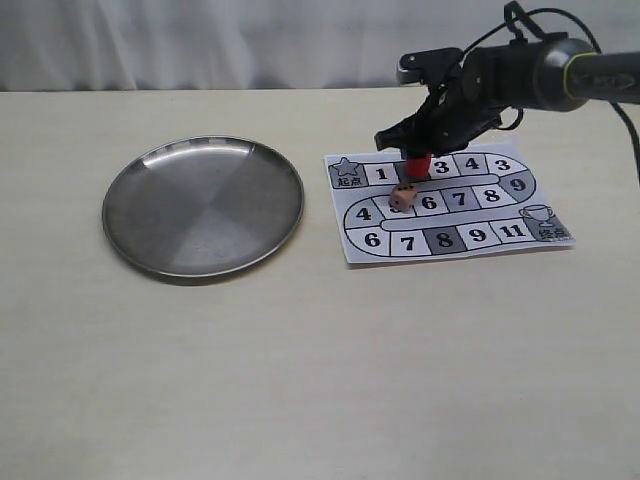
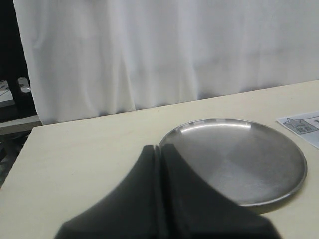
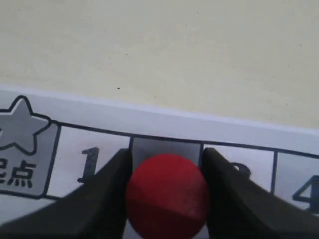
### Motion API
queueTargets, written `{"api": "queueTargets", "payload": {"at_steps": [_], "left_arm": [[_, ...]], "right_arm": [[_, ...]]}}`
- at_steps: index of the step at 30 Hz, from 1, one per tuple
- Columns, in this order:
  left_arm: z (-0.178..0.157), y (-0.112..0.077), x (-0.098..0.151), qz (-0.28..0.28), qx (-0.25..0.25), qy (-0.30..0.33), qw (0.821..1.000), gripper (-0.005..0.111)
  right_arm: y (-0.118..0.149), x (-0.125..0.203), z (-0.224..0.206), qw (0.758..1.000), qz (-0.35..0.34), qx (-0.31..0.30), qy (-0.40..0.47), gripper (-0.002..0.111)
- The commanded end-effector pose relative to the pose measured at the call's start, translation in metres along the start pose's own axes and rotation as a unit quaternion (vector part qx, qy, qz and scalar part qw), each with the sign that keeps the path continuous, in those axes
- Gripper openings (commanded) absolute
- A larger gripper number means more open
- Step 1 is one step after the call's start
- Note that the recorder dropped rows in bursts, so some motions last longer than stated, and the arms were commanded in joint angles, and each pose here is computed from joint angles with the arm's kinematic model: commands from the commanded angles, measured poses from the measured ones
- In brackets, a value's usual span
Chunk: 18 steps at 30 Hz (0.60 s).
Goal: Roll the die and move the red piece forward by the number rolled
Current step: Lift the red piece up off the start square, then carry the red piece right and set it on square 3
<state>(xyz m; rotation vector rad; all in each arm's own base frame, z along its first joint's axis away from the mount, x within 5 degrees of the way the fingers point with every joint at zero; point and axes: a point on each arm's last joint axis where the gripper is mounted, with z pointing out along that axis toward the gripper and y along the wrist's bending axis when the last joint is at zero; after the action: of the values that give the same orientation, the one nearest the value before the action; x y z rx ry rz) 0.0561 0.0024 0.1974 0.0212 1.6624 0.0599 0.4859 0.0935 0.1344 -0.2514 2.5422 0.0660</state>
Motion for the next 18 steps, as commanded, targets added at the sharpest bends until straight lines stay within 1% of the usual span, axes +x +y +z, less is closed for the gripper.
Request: {"api": "queueTargets", "payload": {"at_steps": [1,5,8,12,18], "left_arm": [[0.000,0.000,0.000,-0.003,0.001,-0.003,1.000,0.000],[0.000,0.000,0.000,-0.003,0.001,-0.003,1.000,0.000],[0.000,0.000,0.000,-0.003,0.001,-0.003,1.000,0.000],[0.000,0.000,0.000,-0.003,0.001,-0.003,1.000,0.000],[0.000,0.000,0.000,-0.003,0.001,-0.003,1.000,0.000]], "right_arm": [[-0.003,-0.040,-0.060,0.998,-0.004,0.004,-0.061,0.005],[-0.004,-0.057,-0.096,0.994,-0.007,0.007,-0.111,0.005],[-0.008,-0.059,-0.101,0.992,-0.025,0.023,-0.118,0.005],[-0.009,-0.051,-0.081,0.994,-0.038,0.030,-0.095,0.005],[-0.011,-0.020,-0.021,0.997,-0.053,0.039,-0.027,0.005]]}}
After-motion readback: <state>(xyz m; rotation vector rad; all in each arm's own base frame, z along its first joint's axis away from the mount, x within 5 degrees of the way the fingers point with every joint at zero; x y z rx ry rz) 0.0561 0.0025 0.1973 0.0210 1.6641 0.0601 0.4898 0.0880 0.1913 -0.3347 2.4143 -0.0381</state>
